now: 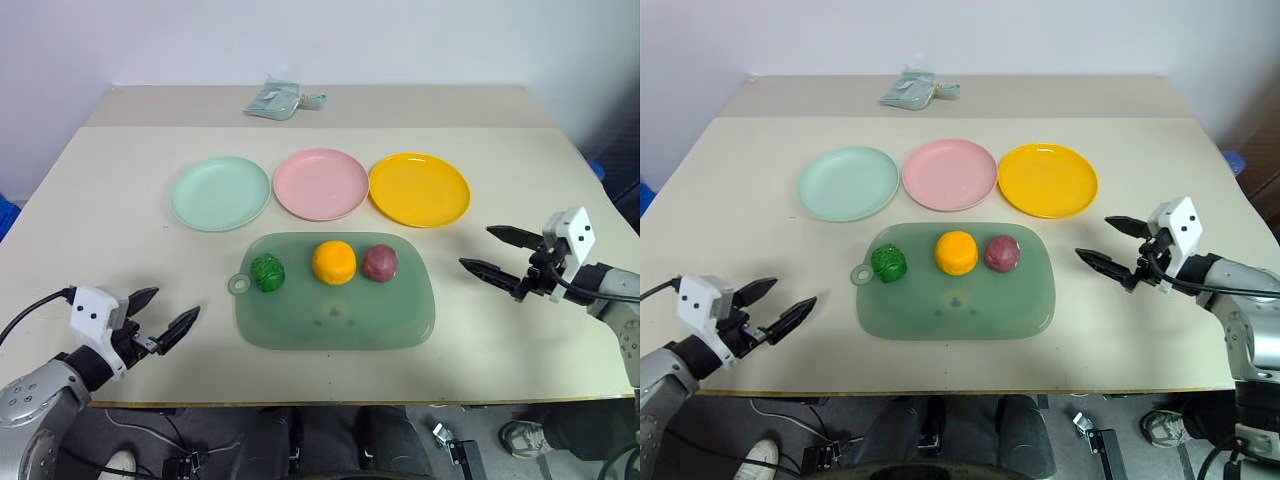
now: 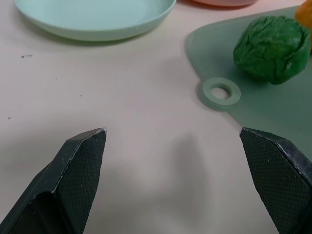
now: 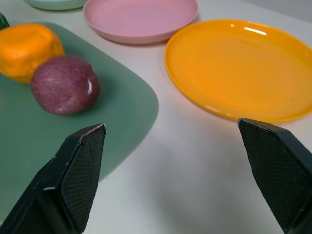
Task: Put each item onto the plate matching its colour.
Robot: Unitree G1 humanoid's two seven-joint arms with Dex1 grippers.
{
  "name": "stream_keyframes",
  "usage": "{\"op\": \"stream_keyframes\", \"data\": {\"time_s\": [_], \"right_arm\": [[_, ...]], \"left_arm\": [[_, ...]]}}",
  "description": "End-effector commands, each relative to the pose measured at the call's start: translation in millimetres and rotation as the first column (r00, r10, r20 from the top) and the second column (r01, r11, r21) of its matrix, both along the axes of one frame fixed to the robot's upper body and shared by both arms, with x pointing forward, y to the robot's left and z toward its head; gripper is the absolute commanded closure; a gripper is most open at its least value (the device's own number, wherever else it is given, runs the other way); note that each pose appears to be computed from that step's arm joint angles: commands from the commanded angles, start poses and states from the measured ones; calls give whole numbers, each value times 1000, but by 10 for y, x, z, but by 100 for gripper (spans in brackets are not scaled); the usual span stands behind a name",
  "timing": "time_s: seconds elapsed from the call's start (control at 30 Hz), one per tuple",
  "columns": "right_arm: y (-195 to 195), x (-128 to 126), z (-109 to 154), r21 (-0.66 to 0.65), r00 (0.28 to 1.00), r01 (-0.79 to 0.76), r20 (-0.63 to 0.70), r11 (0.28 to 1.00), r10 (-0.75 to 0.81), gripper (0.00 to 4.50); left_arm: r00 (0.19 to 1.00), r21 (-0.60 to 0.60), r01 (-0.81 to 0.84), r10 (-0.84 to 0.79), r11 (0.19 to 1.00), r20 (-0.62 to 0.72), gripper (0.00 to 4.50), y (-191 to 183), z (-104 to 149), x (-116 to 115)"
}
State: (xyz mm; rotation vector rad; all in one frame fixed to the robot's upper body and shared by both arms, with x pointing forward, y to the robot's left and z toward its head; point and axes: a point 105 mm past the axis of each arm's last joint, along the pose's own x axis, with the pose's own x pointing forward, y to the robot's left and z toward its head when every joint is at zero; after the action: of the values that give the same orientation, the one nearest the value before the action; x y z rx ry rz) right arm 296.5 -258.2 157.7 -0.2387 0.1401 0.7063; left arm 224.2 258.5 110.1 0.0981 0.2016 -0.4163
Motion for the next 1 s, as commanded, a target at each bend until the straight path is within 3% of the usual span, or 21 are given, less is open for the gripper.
{"op": "stream_keyframes", "data": {"time_s": [0.03, 0.3, 0.6, 0.8, 1.0], "right_arm": [[113, 22, 128, -2, 999, -17, 43, 1000, 17, 7], [141, 51, 141, -9, 997, 21, 72, 1000, -20, 7], [242, -17, 34, -39, 994, 22, 105, 999, -18, 7], [320, -275, 28, 23, 995, -57, 80, 998, 55, 7], [663, -588, -177, 43, 973, -228, -23, 973, 229, 7]], "left_arm": [[998, 16, -8, 8, 1000, 57, 0, 67, 114, 24], [997, 2, 13, -13, 1000, 71, 0, 43, 104, 108], [986, -64, 150, -145, 987, 82, 0, -265, 61, 300], [949, -39, 307, -302, 951, 93, 0, -486, 177, 454], [851, 29, 523, -524, 852, 44, 0, -853, 159, 557]]}}
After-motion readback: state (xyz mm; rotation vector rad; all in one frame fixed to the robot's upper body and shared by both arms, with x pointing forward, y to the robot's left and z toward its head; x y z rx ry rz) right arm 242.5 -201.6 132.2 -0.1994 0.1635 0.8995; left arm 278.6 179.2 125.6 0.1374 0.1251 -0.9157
